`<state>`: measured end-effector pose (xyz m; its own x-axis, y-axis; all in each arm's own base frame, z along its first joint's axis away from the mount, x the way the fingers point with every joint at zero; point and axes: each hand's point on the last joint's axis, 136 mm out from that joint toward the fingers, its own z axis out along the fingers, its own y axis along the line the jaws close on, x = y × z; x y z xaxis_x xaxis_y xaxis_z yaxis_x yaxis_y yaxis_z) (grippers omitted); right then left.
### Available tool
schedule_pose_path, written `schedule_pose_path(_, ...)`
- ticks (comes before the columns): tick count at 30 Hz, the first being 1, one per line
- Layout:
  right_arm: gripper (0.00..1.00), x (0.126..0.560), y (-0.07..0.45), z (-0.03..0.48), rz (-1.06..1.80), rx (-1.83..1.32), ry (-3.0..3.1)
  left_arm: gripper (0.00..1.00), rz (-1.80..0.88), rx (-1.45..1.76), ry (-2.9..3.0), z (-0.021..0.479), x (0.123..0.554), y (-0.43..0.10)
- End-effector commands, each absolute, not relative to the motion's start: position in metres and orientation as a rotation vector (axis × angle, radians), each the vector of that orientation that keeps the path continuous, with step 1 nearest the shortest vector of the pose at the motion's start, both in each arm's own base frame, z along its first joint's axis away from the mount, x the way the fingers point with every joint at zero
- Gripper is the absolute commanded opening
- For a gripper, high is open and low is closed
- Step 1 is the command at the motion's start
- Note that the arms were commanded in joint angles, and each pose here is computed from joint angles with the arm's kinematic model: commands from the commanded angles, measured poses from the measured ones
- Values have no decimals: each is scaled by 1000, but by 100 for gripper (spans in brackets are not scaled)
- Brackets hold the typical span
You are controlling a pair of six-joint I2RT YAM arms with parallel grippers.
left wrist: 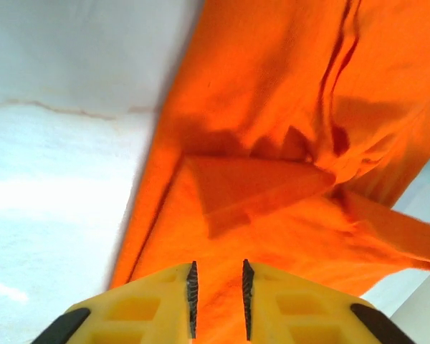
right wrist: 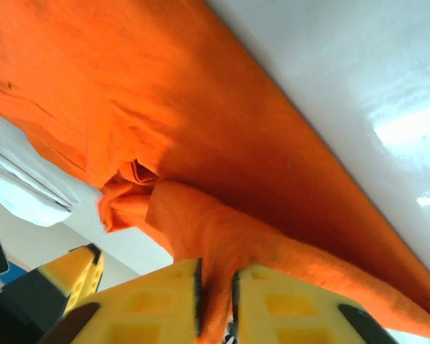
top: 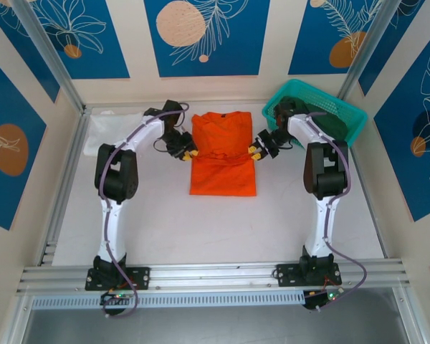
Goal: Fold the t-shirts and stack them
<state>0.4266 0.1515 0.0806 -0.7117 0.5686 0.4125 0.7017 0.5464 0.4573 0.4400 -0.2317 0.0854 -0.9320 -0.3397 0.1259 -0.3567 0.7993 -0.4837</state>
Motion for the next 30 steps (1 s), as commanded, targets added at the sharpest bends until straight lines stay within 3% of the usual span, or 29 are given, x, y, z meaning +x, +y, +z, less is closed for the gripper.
schedule_pose_path(1,31,426,144,96,-890,-1122,-2544,42,795,658,-3007,111,457,-217)
schedule_pose_path(2,41,427,143,102,-911,-1124,-2557,43,798,670,-3031,118,460,-213)
schedule_pose_path(3,45,428,142,108,-933,-1114,-2575,42,793,673,-3059,126,460,-210)
schedule_pose_path(8,56,415,130,133,-925,-1046,-2732,43,835,608,-3179,165,443,-210)
schedule_pose_path(10,56,405,129,138,-959,-1012,-2776,41,847,508,-3221,172,426,-220)
schedule_pose_path(15,44,365,170,142,-1184,-742,-2796,32,877,121,-3186,151,368,-267)
schedule_pose_path(20,12,327,196,93,-1124,-711,-2695,24,810,-21,-3133,106,339,-292)
schedule_pose_path(30,2,288,211,17,-893,-549,-2724,18,493,-120,-3191,23,314,-264)
